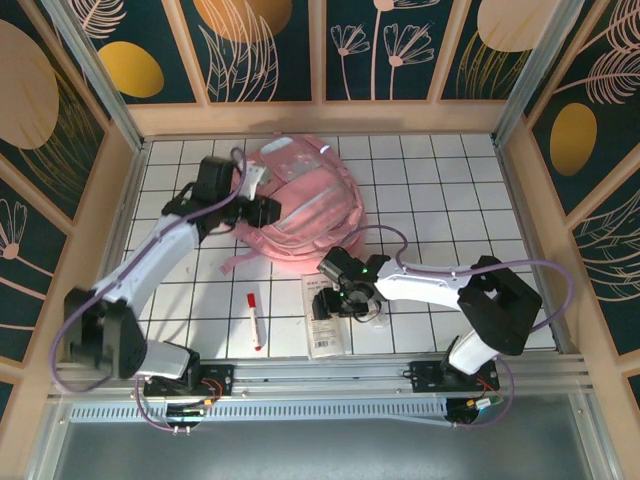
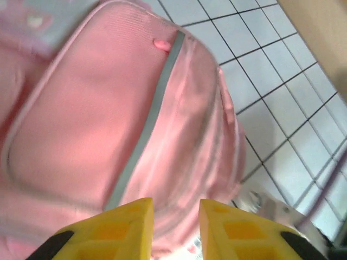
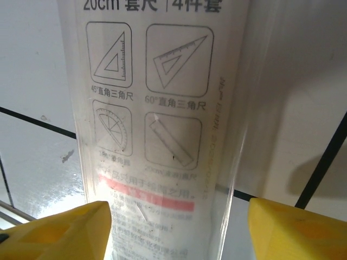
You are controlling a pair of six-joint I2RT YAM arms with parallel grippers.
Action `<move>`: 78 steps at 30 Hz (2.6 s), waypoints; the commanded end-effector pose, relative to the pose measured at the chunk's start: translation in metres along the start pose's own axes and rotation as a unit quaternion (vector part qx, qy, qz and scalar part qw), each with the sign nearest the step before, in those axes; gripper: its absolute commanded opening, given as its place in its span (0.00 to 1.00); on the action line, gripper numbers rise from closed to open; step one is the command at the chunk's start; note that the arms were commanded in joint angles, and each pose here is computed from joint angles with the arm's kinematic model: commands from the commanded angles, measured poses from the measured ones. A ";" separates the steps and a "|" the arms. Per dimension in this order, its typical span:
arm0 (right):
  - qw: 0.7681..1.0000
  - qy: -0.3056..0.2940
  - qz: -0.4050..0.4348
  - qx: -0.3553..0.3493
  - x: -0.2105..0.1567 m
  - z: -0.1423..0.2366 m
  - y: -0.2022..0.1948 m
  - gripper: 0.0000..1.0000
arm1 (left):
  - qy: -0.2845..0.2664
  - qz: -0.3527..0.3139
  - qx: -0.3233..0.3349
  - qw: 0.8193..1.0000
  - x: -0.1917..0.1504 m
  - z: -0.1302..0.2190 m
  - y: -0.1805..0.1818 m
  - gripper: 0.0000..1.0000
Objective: Pack books, pencil case, and school supplies into a backpack
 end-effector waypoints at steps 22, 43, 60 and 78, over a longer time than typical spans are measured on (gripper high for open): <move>0.979 0.016 0.001 0.201 -0.012 0.006 -0.031 0.58 | 0.147 0.254 -0.087 0.952 -0.174 -0.075 -0.072 0.14; 0.993 -0.026 -0.036 0.111 0.003 0.003 -0.037 0.70 | 0.217 0.312 0.044 0.924 -0.249 -0.102 -0.018 0.01; 0.962 0.019 0.020 0.271 0.001 -0.007 -0.015 0.55 | 0.211 0.320 0.044 0.923 -0.259 -0.092 -0.012 0.00; 0.971 0.023 -0.010 0.240 0.004 -0.012 -0.017 0.19 | 0.153 0.312 -0.001 0.938 -0.222 -0.081 -0.034 0.00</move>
Point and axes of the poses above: each hand's point on the last joint's axis, 136 mm out from that joint toward the fingers, its own z axis back along the fingers, its own y axis along the line the jaws close on, x = y × z, the point moved 10 cm from there along z, back along the fingers
